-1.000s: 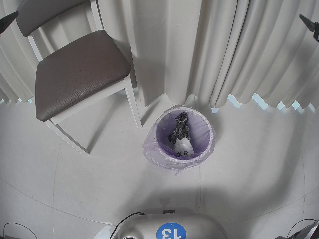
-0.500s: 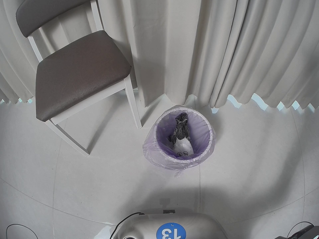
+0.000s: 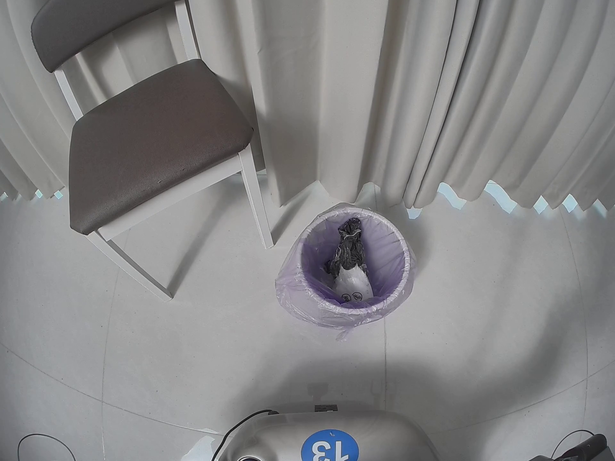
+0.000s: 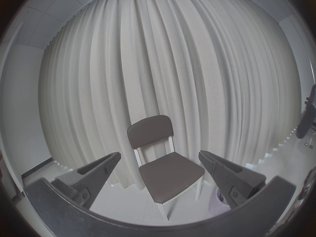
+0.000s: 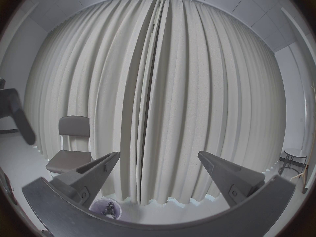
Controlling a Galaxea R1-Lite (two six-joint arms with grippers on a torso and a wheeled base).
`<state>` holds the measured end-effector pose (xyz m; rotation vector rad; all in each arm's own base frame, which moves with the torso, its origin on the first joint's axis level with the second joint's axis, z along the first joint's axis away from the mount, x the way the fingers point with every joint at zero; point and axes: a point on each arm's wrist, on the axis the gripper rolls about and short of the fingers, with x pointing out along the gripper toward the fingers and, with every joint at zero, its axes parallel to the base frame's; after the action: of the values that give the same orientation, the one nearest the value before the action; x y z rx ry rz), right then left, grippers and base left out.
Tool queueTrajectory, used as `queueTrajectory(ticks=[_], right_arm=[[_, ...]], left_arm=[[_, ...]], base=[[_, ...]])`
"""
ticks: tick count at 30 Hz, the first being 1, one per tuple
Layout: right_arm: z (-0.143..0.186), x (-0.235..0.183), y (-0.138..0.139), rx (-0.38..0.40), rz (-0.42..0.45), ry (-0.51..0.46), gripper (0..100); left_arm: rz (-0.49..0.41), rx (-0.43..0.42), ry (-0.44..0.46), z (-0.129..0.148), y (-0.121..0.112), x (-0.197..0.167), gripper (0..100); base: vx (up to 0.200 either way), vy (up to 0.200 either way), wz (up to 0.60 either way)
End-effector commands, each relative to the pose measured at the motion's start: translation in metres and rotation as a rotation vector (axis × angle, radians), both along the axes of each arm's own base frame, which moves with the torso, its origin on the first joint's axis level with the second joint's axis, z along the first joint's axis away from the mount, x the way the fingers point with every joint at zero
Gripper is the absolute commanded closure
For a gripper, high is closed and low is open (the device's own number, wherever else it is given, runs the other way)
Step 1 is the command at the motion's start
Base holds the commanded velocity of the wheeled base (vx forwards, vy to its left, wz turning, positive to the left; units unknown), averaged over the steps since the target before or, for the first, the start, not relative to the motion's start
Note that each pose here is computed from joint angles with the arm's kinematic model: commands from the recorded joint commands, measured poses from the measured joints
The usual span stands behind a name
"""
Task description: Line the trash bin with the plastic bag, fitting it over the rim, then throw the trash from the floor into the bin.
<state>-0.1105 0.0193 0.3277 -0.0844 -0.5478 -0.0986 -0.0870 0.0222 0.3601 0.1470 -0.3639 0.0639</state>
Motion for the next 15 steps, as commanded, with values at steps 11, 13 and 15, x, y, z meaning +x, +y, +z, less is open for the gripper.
queueTrajectory(ticks=[11, 13, 15], right_arm=[[-0.059, -0.05, -0.01, 0.045, 0.119, -0.104, 0], [-0.072, -0.052, -0.022, -0.018, 0.157, -0.082, 0], [-0.087, -0.049, -0.018, -0.05, 0.116, -0.051, 0]], left_arm=[[0.006, 0.016, -0.035, -0.047, 0.015, -0.087, 0], [0.021, 0.016, -0.034, -0.051, 0.014, -0.095, 0], [0.036, 0.017, -0.032, -0.056, 0.013, -0.103, 0]], base=[[0.0, 0.0, 0.0], [0.0, 0.0, 0.0], [0.0, 0.0, 0.0]])
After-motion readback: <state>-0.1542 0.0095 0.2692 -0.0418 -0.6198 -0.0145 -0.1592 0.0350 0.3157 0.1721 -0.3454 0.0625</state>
